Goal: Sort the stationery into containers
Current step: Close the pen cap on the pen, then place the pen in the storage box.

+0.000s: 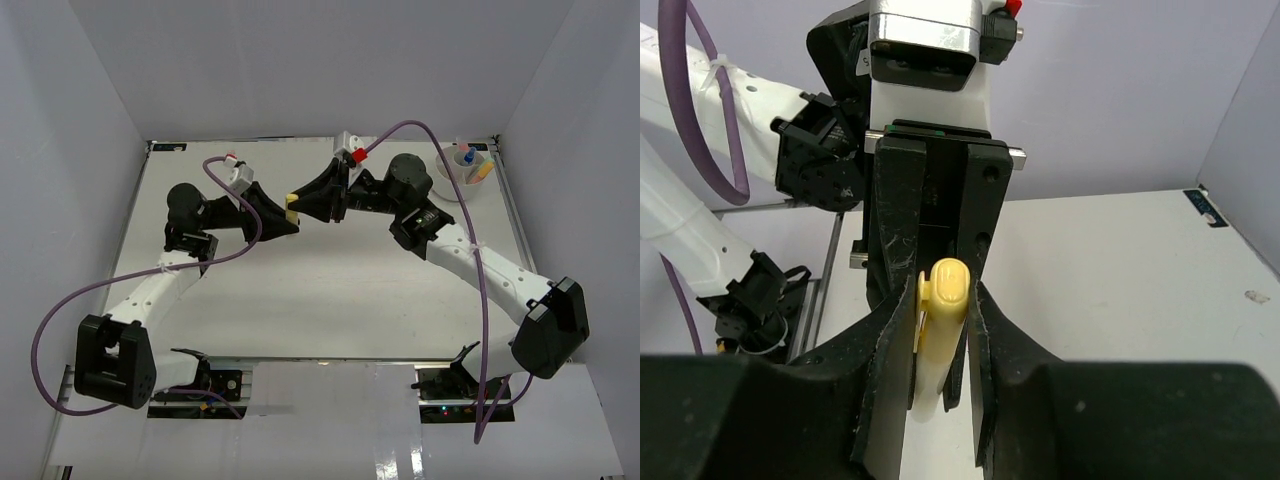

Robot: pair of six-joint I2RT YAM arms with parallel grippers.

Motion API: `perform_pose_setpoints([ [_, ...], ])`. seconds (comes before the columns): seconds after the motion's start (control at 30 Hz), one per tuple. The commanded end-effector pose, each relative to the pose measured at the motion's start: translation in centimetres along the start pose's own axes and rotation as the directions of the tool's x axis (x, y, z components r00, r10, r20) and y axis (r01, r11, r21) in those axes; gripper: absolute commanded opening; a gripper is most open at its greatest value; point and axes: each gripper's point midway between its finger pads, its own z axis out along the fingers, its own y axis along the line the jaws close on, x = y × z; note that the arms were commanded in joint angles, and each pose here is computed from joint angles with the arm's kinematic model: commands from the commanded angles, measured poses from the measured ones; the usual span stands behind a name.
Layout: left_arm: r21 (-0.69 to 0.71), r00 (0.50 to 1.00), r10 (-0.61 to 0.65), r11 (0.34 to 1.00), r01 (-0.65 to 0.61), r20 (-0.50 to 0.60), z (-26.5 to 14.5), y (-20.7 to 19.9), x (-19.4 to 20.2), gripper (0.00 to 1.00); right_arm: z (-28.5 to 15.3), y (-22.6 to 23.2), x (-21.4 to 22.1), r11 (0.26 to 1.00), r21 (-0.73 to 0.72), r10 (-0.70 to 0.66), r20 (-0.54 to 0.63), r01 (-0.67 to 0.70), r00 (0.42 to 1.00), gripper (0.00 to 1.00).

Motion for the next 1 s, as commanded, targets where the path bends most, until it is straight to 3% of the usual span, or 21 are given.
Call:
perform_pose_setpoints([
  [0.0,-0.087,0.933,0.329,0.944,-0.319,0.148,0.1,-3.2,-7.6,0.0,-2.9,3.8,16.0,0.901,0.048,0.406,-0.437,-0.431,0.803,0.08],
  [0.07,-0.08,0.94,0.317,0.948,-0.309,0.13,-0.1,-3.4,-6.3,0.02,-2.2,3.4,14.5,0.915,0.027,0.38,-0.392,-0.402,0.838,0.08],
  [0.17,-0.086,0.951,0.29,0.956,-0.282,0.107,-0.3,-3.2,-4.8,0.13,-1.7,3.4,13.0,0.918,0.008,0.375,-0.349,-0.398,0.859,0.08],
  [0.53,-0.109,0.975,0.214,0.972,-0.206,0.062,-0.9,-3.0,-1.5,0.24,-0.7,2.3,8.0,0.951,-0.017,0.301,-0.201,-0.31,0.932,0.08],
  [0.77,-0.132,0.991,0.134,0.983,-0.131,0.02,-1.2,-2.5,0.6,0.42,-1.3,0.2,6.0,0.962,0.035,0.272,-0.127,-0.27,0.954,0.08],
  [0.87,-0.139,0.995,0.096,0.986,-0.094,0.005,-1.3,-2.3,1.6,0.57,-1.9,-0.6,6.1,0.963,0.055,0.268,-0.117,-0.263,0.956,0.08],
  [0.97,-0.149,0.998,0.059,0.987,-0.06,-0.009,-1.4,-2.0,2.4,0.65,-2.6,-1.2,6.2,0.963,0.075,0.265,-0.106,-0.258,0.958,0.08],
])
